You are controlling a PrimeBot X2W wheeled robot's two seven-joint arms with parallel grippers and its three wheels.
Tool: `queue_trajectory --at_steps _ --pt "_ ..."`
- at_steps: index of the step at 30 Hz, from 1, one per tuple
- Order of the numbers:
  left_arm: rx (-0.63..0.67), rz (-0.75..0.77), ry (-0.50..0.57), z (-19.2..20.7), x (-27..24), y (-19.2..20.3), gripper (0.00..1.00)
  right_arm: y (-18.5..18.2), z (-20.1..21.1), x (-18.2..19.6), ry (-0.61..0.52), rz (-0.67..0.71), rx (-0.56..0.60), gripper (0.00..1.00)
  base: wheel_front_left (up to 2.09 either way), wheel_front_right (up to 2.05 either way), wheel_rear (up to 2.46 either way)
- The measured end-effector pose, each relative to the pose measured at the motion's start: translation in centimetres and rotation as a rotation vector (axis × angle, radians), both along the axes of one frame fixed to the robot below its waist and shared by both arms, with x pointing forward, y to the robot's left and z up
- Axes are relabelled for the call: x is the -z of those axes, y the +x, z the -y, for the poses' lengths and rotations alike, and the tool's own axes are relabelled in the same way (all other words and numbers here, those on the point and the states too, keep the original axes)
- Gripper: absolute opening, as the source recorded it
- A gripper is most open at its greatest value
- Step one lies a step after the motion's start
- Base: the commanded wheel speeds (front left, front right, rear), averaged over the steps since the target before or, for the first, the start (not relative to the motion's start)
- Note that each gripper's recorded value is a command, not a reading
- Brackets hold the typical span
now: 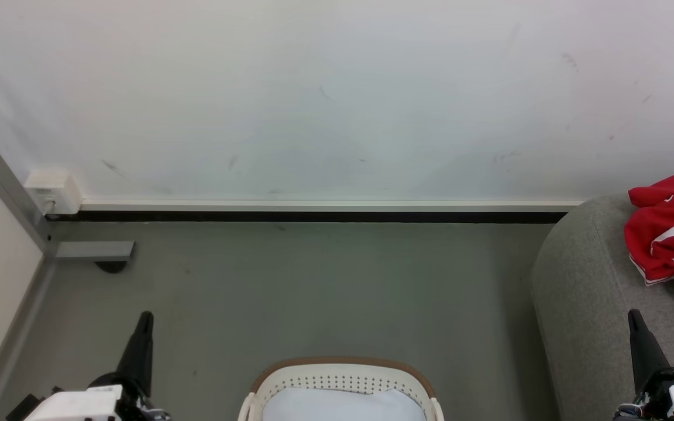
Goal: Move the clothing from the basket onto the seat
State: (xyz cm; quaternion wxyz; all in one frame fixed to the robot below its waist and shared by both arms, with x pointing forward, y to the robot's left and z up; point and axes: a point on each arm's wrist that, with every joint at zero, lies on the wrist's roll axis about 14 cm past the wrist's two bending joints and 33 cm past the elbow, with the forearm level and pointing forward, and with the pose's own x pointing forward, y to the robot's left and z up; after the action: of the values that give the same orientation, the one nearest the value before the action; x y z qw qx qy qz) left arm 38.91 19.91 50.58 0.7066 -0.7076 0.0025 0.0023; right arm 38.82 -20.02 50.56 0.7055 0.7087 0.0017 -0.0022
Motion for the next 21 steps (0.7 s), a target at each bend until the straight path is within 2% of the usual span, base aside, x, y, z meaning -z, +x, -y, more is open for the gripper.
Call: queue_trajectory --at_steps 21 --pt "0.000 0.000 0.000 0.00 0.00 0.00 0.00 0.00 0.01 -0.01 0.001 0.000 -0.001 0.00 0.00 0.00 0.00"
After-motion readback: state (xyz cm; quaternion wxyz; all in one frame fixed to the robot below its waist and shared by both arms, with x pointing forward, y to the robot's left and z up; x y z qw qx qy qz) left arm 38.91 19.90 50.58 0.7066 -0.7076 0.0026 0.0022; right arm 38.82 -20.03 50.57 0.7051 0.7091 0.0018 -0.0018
